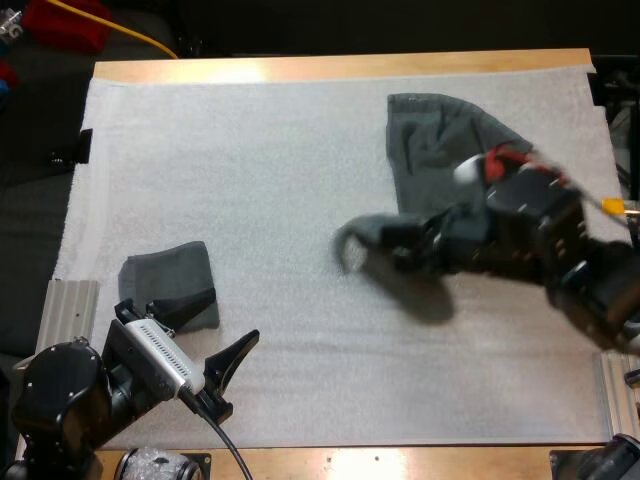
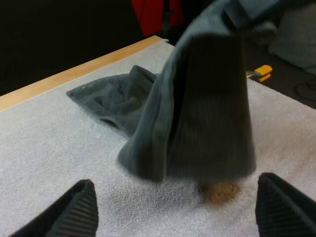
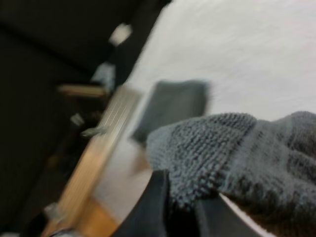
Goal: Pick towel from pile, fold and stack
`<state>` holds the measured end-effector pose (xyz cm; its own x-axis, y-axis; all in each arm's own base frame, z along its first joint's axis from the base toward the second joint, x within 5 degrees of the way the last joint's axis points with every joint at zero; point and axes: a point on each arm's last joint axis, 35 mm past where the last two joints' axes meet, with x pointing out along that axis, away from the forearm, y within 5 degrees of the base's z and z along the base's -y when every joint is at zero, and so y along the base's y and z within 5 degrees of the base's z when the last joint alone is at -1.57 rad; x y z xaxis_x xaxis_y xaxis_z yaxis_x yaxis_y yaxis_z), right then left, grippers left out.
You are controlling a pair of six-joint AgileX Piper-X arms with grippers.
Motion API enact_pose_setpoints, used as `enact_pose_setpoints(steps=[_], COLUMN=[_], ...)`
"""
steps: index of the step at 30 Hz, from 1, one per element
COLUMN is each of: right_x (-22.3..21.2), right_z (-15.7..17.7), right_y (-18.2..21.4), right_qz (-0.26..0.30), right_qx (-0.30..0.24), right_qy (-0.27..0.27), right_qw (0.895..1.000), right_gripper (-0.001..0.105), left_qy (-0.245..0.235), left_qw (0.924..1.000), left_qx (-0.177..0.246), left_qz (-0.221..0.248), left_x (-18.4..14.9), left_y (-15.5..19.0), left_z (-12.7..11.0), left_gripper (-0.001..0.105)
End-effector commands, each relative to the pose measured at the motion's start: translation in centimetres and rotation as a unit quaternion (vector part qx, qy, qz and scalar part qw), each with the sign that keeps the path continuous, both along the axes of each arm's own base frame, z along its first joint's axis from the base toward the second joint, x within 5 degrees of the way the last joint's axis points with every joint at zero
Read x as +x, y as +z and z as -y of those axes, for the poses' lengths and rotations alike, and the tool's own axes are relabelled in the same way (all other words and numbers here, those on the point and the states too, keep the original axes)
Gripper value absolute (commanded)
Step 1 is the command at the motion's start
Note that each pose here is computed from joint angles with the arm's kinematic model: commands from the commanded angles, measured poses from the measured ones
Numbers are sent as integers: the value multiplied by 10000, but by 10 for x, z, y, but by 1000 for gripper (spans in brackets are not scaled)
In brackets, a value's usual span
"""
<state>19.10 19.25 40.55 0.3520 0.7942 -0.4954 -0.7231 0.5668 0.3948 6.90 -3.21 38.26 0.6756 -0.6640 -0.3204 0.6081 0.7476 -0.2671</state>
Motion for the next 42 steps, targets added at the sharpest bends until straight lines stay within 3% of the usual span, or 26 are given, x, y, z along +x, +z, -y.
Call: enact_pose_setpoints(steps=[1, 6, 8, 12, 16, 20, 24, 28, 32, 37, 40, 42], right_x=[-7, -30, -29, -17, 1, 30, 58, 74, 87, 95, 98, 98], right_z=[-5, -30, -30, -27, -28, -25, -14, -1, 20, 39, 47, 50], right_y=[10, 21, 20, 2, -34, -81, -109, -118, -120, -122, -122, -123], right_qz=[135, 230, 274, 442, 178, -167, -477, -385, -212, -183, -199, -211], right_qx=[233, 743, 689, -45, -702, -1359, -1655, -2017, -2431, -2742, -2843, -2945], right_qy=[112, 585, 462, -71, -129, -424, -760, -1115, -1687, -1883, -2039, -2076], right_qw=[9996, 9953, 9962, 9990, 9973, 9897, 9821, 9723, 9550, 9429, 9366, 9326], right_gripper=[1, 1, 1, 1, 1, 1, 1, 1, 1, 2, 15, 34], left_qy=[4, 4, 4, 4, 4, 4, 4, 4, 4, 4, 4, 4], left_qw=[10000, 10000, 10000, 10000, 10000, 10000, 10000, 10000, 10000, 10000, 10000, 10000], left_qx=[-32, -32, -32, -32, -32, -32, -32, -32, -32, -32, -32, -32], left_qz=[10, 10, 10, 10, 10, 10, 10, 10, 10, 10, 10, 10], left_x=[-1, -1, -1, -1, -1, -1, -1, -1, -1, -1, -1, -1], left_y=[2, 2, 2, 2, 2, 2, 2, 2, 2, 2, 2, 2], left_z=[0, 0, 0, 0, 0, 0, 0, 0, 0, 0, 0, 0], left_gripper=[65, 65, 65, 65, 65, 65, 65, 65, 65, 65, 65, 65])
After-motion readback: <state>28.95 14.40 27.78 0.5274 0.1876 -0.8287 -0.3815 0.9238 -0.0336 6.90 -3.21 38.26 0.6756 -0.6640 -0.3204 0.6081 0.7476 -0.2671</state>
